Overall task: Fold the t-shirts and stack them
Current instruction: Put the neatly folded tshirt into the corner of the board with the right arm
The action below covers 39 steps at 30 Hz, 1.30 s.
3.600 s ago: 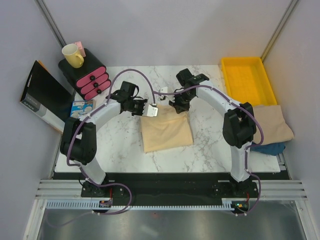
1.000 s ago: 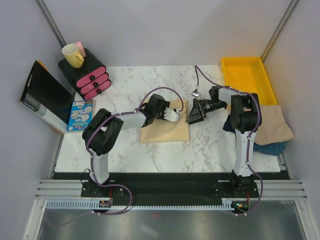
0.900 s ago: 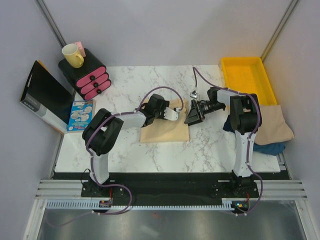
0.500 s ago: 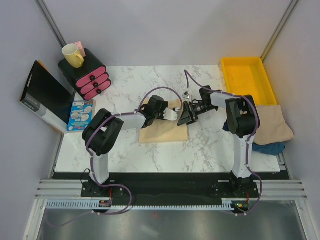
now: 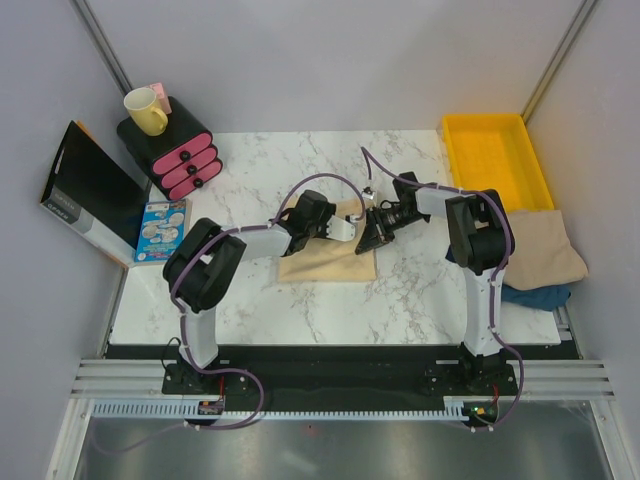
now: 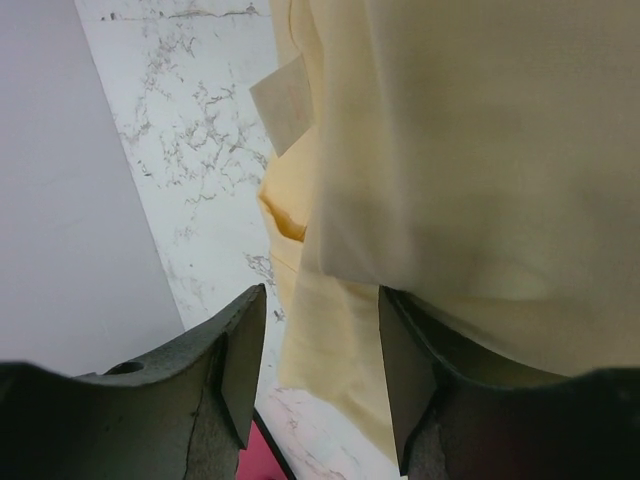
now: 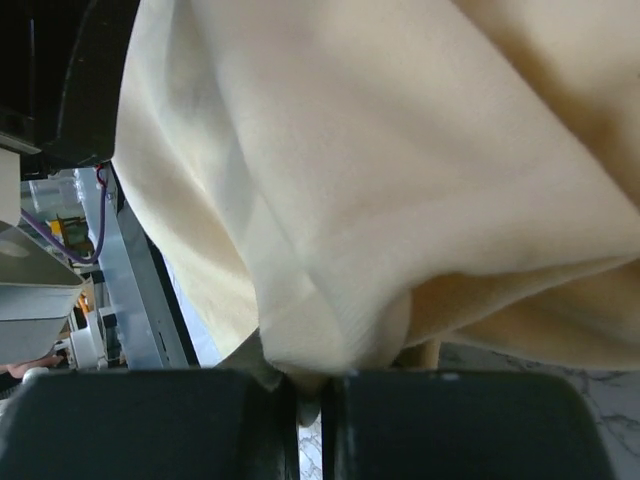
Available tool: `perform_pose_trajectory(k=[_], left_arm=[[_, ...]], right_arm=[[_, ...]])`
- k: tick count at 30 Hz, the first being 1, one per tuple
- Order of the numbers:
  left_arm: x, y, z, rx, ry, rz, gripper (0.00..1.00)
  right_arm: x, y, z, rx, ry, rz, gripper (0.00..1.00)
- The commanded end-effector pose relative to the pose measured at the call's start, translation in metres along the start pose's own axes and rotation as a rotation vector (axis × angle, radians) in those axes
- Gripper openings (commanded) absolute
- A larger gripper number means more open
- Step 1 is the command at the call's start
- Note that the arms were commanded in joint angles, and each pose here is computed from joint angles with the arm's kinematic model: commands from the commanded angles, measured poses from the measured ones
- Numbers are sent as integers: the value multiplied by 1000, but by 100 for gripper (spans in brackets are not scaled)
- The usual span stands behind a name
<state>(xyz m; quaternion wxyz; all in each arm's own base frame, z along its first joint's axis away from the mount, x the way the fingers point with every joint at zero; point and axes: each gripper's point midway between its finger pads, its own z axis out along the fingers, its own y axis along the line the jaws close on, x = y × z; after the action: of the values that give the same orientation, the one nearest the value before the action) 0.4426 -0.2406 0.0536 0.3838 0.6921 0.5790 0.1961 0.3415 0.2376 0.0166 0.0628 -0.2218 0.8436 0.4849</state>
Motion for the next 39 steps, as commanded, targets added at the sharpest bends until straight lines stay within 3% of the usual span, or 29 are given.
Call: perform_pose_trajectory(k=[1,10,23,39], left_arm=[[-12,28,-22,-66,-29,-37,55],[-12,70,-74,-193,-51,-53,48],[6,58,-138,-227,-61,18,48],[14,41,-155,-217,-73,12,48]], right_arm=[[-17,-26,-6,133,-25,-73,0],[-36,-21,-61,386,-19,-228,0],[-16,-15,-130,671,129,-308,0],[-7,-8,-223,982,228,-411,0]])
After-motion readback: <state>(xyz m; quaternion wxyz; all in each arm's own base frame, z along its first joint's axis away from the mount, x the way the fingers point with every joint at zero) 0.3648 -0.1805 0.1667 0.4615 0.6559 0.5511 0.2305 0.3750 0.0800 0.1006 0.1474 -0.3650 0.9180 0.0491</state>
